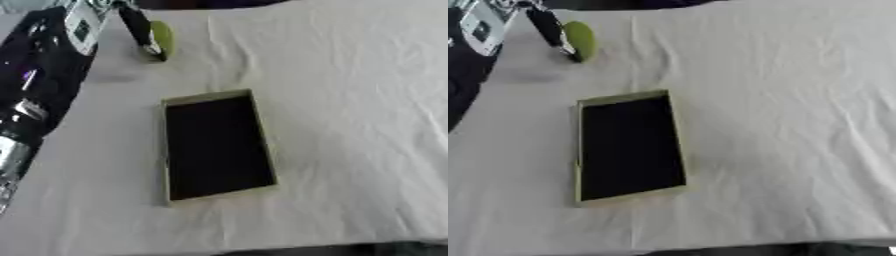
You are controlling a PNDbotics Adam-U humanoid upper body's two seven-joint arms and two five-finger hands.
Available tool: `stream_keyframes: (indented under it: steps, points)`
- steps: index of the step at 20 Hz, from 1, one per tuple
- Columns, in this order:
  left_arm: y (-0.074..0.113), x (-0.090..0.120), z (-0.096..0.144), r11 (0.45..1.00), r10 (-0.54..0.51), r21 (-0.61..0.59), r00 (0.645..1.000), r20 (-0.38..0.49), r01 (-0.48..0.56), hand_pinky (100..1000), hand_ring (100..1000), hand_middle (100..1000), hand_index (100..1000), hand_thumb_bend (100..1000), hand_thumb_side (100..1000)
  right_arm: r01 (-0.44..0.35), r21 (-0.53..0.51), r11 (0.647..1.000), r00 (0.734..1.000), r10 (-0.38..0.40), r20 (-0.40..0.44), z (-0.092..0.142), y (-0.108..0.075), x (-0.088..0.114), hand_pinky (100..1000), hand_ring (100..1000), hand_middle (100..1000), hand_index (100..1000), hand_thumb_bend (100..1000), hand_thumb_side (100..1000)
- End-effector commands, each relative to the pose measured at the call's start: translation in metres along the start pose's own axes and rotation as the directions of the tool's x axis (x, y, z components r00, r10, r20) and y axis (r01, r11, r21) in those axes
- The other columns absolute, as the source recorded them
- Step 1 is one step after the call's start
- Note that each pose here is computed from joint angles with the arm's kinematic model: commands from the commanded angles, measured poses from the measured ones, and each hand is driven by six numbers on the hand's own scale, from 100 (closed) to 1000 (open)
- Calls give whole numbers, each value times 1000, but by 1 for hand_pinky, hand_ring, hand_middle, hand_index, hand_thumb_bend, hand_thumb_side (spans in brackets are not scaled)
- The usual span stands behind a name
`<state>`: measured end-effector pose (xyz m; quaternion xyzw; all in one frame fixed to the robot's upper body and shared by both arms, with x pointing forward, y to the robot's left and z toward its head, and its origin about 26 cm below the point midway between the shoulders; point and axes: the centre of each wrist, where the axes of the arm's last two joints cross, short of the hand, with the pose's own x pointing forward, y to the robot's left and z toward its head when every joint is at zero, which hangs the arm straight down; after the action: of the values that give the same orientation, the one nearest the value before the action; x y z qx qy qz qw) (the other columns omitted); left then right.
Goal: Pick up objects on the table and place them in the box.
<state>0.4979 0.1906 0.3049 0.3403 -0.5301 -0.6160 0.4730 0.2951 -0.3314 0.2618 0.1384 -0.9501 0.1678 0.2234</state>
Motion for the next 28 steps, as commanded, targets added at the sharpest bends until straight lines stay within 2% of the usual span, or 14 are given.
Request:
stream_keyframes:
  steps: [1, 7, 14, 28]
  points:
    - [24, -5, 12, 999, 9, 41, 999, -36, -8, 924, 1000, 847, 893, 737, 100, -29, 15, 999, 999, 29, 18, -6, -2, 8, 855, 700, 626, 822, 100, 558]
    - [27, -8, 12, 998, 43, 56, 992, -116, -37, 889, 1000, 847, 888, 668, 100, -30, 23, 999, 999, 30, 18, -8, -2, 8, 856, 699, 625, 822, 100, 566]
    - [32, -10, 13, 998, 48, 51, 988, -147, -41, 890, 1000, 852, 897, 659, 100, -32, 32, 999, 999, 32, 18, -10, -2, 9, 858, 698, 624, 821, 100, 576]
    - [29, -23, 12, 998, 32, 55, 961, -276, -17, 933, 1000, 873, 906, 774, 100, -28, 48, 998, 999, 27, 25, -14, 0, 8, 860, 695, 620, 820, 100, 589]
